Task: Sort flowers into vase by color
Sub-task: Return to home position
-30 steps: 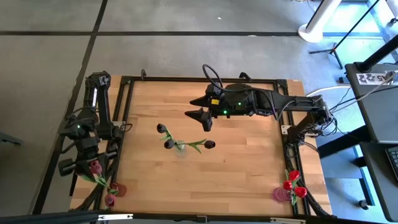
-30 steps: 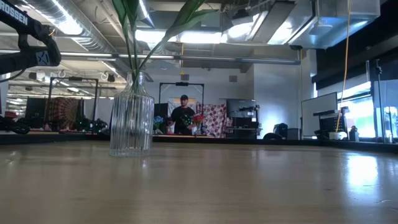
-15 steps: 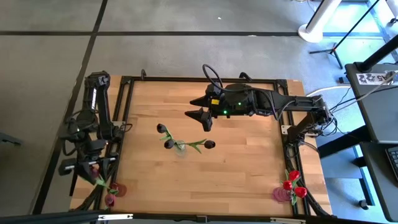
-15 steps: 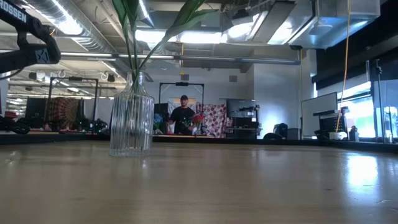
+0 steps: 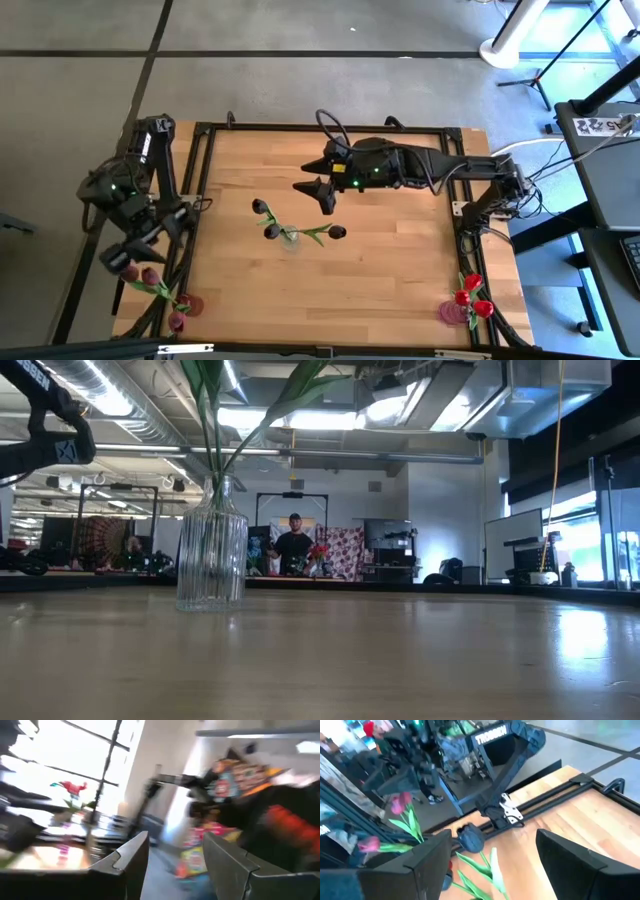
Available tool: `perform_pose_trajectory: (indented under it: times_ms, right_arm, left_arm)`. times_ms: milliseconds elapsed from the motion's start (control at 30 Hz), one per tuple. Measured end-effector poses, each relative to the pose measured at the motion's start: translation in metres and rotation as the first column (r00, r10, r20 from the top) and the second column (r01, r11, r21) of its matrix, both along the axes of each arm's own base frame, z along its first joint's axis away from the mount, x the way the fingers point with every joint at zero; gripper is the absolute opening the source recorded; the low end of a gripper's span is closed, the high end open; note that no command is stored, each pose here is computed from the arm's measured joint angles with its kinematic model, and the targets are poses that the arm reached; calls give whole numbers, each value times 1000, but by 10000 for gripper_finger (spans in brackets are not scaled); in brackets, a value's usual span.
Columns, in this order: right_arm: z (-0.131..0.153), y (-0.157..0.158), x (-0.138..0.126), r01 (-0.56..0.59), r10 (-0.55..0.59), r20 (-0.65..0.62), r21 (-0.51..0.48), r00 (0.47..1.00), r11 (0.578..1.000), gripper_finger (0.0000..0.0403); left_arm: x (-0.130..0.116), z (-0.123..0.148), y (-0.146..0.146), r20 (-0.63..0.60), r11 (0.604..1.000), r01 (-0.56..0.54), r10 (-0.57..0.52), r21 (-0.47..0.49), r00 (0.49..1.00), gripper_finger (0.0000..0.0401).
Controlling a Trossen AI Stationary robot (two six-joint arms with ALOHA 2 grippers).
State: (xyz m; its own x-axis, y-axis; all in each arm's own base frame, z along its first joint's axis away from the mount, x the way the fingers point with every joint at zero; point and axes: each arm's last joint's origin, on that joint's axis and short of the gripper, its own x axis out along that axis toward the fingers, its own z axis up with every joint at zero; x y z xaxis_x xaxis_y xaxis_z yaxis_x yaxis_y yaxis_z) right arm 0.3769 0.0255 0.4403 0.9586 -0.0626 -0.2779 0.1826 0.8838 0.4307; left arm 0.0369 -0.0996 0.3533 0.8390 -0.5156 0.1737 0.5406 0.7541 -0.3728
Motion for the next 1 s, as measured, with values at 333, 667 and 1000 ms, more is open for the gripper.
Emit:
perform_pose_trajectory:
  times_ms: [333,667,1000]
  right_arm:
    - [6,2,6,83,-66,81,-225,994,971,234]
    - [8,1,-18,-11,37,69,-349,997,937,27]
    - [-50,7,-100,56,40,307,-300,951,952,4]
  left_arm:
    - [33,4,15,96,968,-245,239,52,966,129]
    - [58,-19,34,61,920,-387,384,54,921,40]
    - [72,-82,48,-78,884,-468,467,-6,881,8]
